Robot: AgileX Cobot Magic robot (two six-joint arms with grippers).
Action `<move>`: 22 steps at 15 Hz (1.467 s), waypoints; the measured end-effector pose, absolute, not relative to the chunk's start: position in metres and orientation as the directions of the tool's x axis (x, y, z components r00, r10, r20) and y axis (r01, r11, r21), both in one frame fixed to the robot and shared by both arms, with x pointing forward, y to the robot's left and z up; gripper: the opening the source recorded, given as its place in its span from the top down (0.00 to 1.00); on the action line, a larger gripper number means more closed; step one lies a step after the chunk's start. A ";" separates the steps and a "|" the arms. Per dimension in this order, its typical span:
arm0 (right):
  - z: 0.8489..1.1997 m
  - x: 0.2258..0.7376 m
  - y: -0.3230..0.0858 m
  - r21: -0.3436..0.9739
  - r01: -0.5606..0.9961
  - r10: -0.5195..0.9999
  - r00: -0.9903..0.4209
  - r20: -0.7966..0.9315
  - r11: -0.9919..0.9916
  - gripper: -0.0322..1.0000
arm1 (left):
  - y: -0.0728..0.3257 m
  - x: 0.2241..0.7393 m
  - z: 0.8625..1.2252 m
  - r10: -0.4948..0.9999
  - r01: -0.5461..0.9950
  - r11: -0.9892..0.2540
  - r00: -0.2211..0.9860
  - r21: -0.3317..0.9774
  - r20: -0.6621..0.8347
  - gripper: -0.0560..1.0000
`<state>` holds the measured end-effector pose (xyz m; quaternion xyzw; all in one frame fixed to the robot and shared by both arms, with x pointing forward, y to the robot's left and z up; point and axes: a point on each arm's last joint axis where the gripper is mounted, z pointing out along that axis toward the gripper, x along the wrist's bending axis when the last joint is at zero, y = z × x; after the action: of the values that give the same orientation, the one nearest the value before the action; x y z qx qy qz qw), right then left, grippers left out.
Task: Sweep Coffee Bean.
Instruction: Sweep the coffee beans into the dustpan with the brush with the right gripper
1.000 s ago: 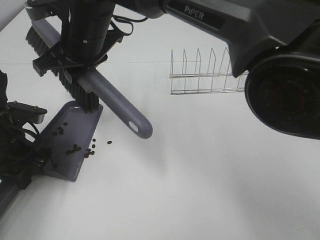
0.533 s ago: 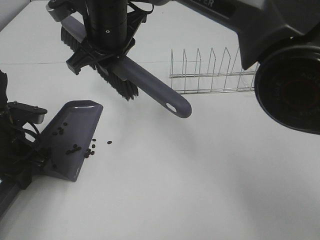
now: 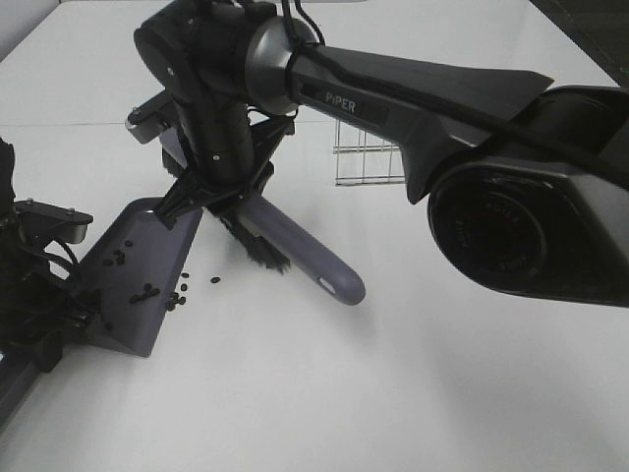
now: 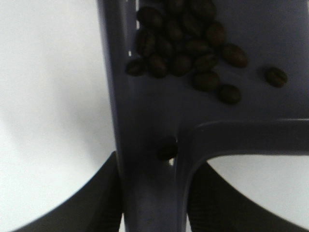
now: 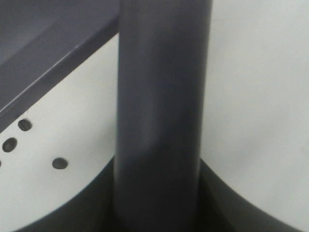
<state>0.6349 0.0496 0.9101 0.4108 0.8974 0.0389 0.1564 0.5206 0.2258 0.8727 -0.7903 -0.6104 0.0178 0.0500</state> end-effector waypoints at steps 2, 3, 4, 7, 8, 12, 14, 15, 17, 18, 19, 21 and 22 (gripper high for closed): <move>0.902 0.628 0.056 0.187 0.761 0.784 -0.603 -0.149 0.621 0.62 | 0.226 0.521 0.873 0.967 0.963 -0.250 0.254 -0.101 0.033 0.62; 0.900 0.627 0.057 0.182 0.769 0.790 -0.601 -0.122 0.613 0.62 | 0.226 0.521 0.873 0.967 0.963 -0.250 0.254 -0.101 0.033 0.62; 0.892 0.623 0.062 0.166 0.787 0.803 -0.594 -0.052 0.594 0.62 | 0.226 0.521 0.873 0.967 0.963 -0.250 0.254 -0.101 0.033 0.62; 0.885 0.621 0.081 0.253 0.804 0.803 -0.580 0.135 0.538 0.62 | 0.226 0.521 0.873 0.967 0.963 -0.249 0.253 -0.101 0.032 0.62; 0.887 0.621 0.087 0.298 0.797 0.787 -0.589 0.186 0.526 0.62 | 0.226 0.521 0.873 0.967 0.964 -0.248 0.252 -0.101 0.032 0.62; 0.900 0.622 0.093 0.367 0.770 0.754 -0.617 0.224 0.521 0.63 | 0.226 0.520 0.873 0.968 0.965 -0.244 0.248 -0.102 0.032 0.62; 0.911 0.624 0.094 0.406 0.754 0.745 -0.629 0.221 0.516 0.63 | 0.226 0.520 0.873 0.968 0.965 -0.244 0.248 -0.102 0.032 0.62; 0.921 0.625 0.095 0.442 0.732 0.733 -0.646 0.212 0.518 0.63 | 0.226 0.520 0.873 0.968 0.965 -0.244 0.248 -0.102 0.032 0.62; 0.951 0.624 0.094 0.505 0.682 0.702 -0.686 0.190 0.530 0.63 | 0.226 0.520 0.873 0.968 0.964 -0.244 0.248 -0.102 0.031 0.62; 0.960 0.623 0.092 0.510 0.670 0.697 -0.695 0.176 0.539 0.63 | 0.225 0.520 0.873 0.969 0.965 -0.242 0.247 -0.102 0.030 0.62; 0.966 0.622 0.089 0.504 0.662 0.696 -0.701 0.154 0.555 0.63 | 0.225 0.520 0.873 0.970 0.966 -0.240 0.244 -0.102 0.027 0.62; 0.976 0.622 0.079 0.473 0.634 0.696 -0.716 0.060 0.612 0.63 | 0.225 0.520 0.873 0.970 0.966 -0.238 0.242 -0.103 0.026 0.62; 0.981 0.621 0.073 0.444 0.629 0.698 -0.716 0.012 0.638 0.63 | 0.225 0.520 0.873 0.970 0.966 -0.238 0.242 -0.103 0.026 0.62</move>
<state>0.6209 0.0727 0.9811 0.3680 0.9015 0.2132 0.0806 0.5202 0.2252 0.8726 -0.7865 -0.6153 0.0214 0.0486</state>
